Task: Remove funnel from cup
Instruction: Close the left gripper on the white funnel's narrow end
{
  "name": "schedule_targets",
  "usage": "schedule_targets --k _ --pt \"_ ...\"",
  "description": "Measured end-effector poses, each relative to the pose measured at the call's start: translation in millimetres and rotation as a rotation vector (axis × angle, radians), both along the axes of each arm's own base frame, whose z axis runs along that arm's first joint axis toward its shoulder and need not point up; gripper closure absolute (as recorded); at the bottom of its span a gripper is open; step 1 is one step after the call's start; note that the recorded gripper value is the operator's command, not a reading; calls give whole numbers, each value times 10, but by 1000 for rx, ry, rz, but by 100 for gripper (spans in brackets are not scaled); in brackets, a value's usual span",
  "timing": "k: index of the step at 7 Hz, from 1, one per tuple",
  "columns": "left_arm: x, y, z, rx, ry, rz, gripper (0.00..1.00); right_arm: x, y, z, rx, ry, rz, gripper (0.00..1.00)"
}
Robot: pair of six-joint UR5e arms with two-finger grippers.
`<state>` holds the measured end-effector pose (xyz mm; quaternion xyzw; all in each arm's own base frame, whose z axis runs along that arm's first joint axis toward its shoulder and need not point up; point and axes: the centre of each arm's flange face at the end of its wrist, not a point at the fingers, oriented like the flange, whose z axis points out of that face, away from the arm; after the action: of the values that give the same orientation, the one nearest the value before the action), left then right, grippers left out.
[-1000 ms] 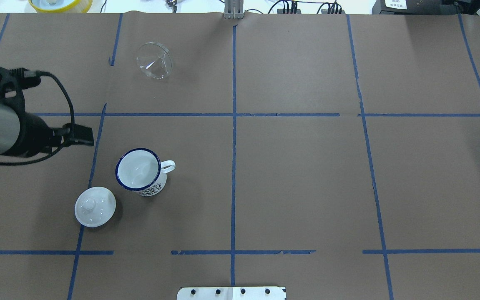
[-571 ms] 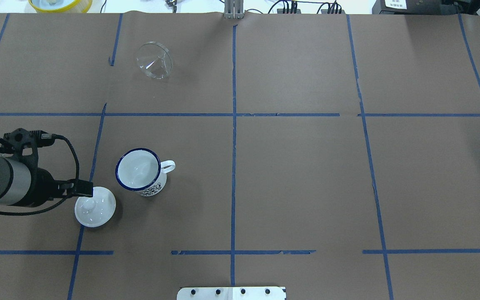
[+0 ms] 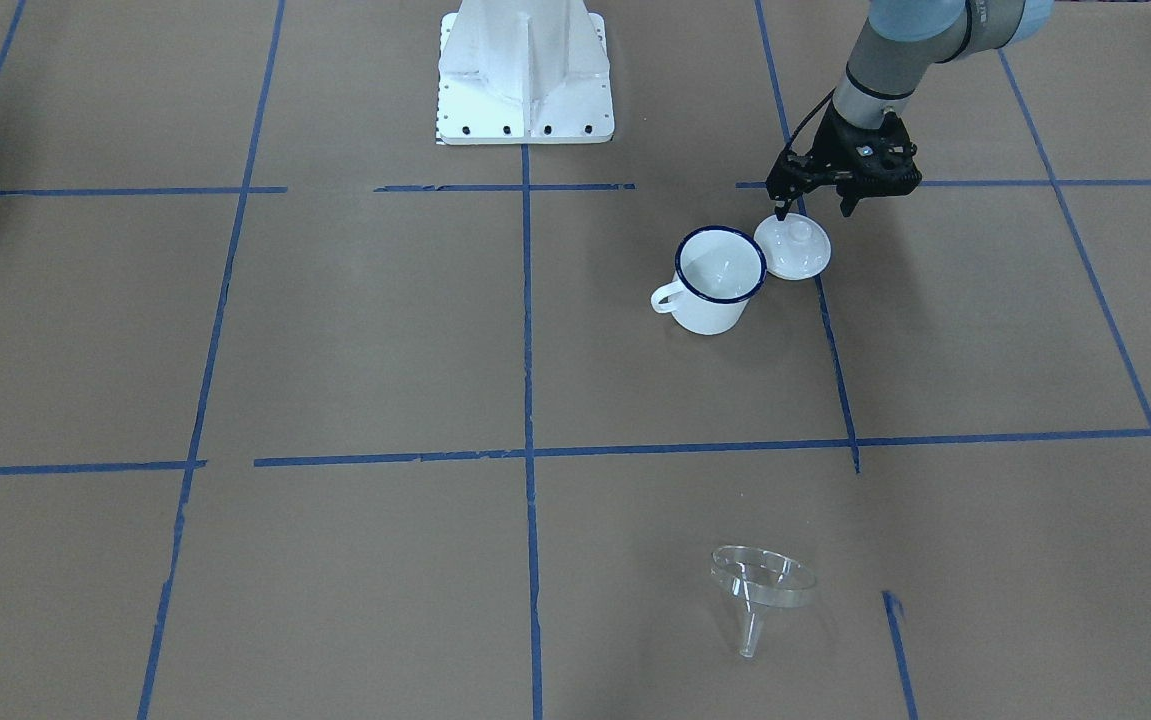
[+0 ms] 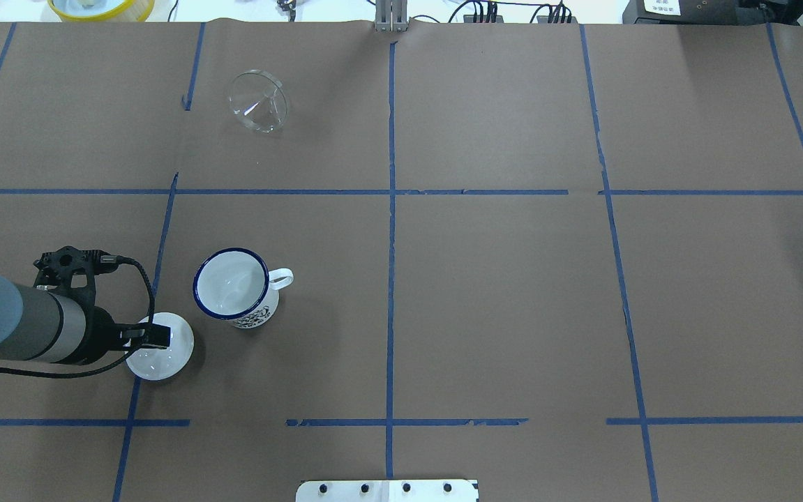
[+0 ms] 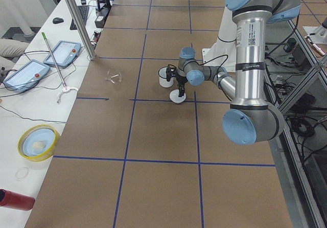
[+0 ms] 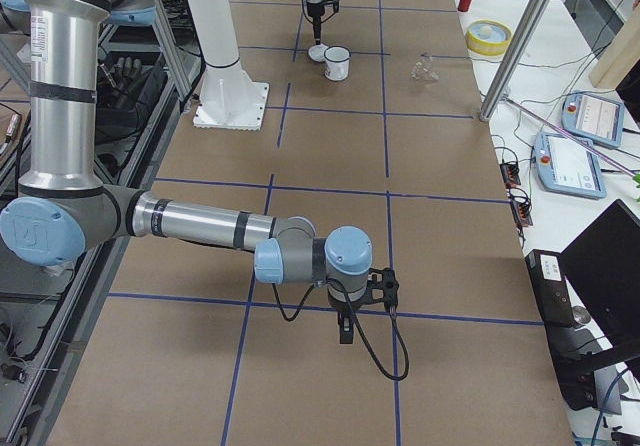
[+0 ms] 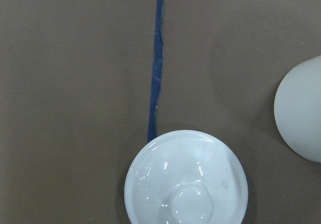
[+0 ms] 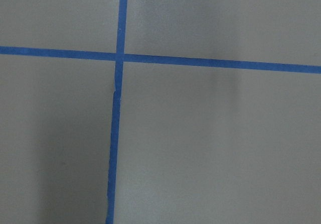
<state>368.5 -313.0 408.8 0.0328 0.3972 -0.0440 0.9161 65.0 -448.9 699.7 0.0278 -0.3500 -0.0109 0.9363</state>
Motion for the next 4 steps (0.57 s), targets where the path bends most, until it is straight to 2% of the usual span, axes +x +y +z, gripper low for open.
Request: schedule_targets --k 2,4 --pt "167 -86 -3 1 0 0 23 0 0 0 0 0 0 0" --pt "180 -111 16 4 -4 2 23 0 0 0 0 0 0 0"
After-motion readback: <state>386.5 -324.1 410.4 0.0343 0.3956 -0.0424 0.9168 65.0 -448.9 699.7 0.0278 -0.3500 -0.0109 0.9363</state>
